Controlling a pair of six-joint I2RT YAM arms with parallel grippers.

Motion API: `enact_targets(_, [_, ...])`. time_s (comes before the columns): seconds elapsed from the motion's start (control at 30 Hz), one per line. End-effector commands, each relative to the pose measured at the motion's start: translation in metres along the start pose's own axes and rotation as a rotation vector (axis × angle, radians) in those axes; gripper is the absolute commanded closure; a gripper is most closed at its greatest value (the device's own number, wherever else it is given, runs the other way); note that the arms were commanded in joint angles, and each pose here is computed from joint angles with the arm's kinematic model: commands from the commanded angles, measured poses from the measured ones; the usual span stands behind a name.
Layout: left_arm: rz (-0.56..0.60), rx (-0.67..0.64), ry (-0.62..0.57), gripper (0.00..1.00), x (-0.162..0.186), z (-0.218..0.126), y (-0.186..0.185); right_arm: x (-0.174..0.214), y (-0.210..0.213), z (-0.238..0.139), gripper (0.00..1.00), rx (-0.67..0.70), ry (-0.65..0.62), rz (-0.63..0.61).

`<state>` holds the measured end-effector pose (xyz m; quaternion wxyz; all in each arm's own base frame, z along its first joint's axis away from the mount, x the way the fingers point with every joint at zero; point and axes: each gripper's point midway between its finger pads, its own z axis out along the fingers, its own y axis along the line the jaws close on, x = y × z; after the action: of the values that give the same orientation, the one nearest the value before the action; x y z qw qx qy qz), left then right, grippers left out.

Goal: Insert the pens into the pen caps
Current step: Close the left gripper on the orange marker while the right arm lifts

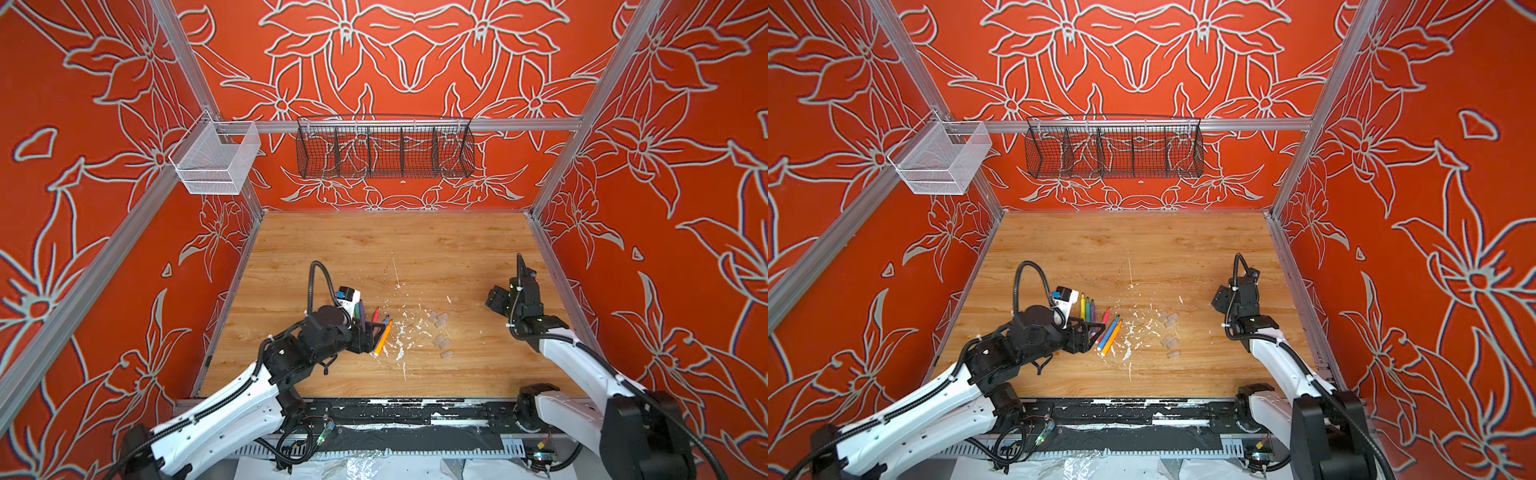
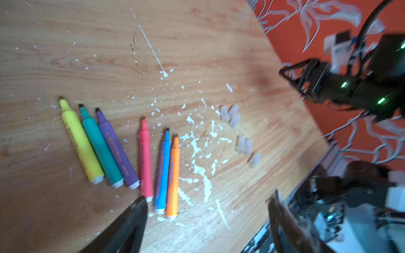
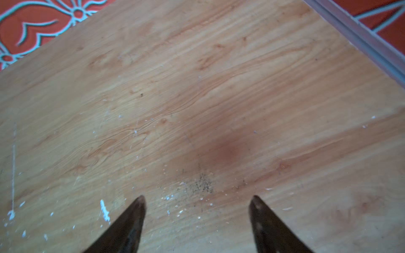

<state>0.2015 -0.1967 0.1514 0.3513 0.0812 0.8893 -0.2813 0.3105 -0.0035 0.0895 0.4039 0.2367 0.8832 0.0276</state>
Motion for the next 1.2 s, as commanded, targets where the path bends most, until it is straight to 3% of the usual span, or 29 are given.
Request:
enact_targets(0.0, [0.018,-0.145,0.099,0.29,0.027,0.016,0.022,-0.019,0.001,0.003,0.32,0.027,-0.068,0.005])
enact_targets(0.07, [0.034,-0.147,0.137,0.37,0.036,0.024,0.018,-0.018,0.0,0.004,0.35,0.032,-0.069,0.009])
enact_targets(0.4, [0.119,-0.158,0.23,0.51,0.059,0.053,0.005,-0.016,-0.006,-0.003,0.43,0.028,-0.103,0.032])
enact_targets(0.8, [0.175,-0.249,0.27,0.56,0.056,0.077,0.009,-0.013,-0.006,-0.003,0.47,0.022,-0.095,0.03])
enact_targets(1.17, [0.186,-0.37,0.371,0.67,0.072,0.093,0.027,-0.013,-0.006,0.001,0.51,0.037,-0.08,0.028])
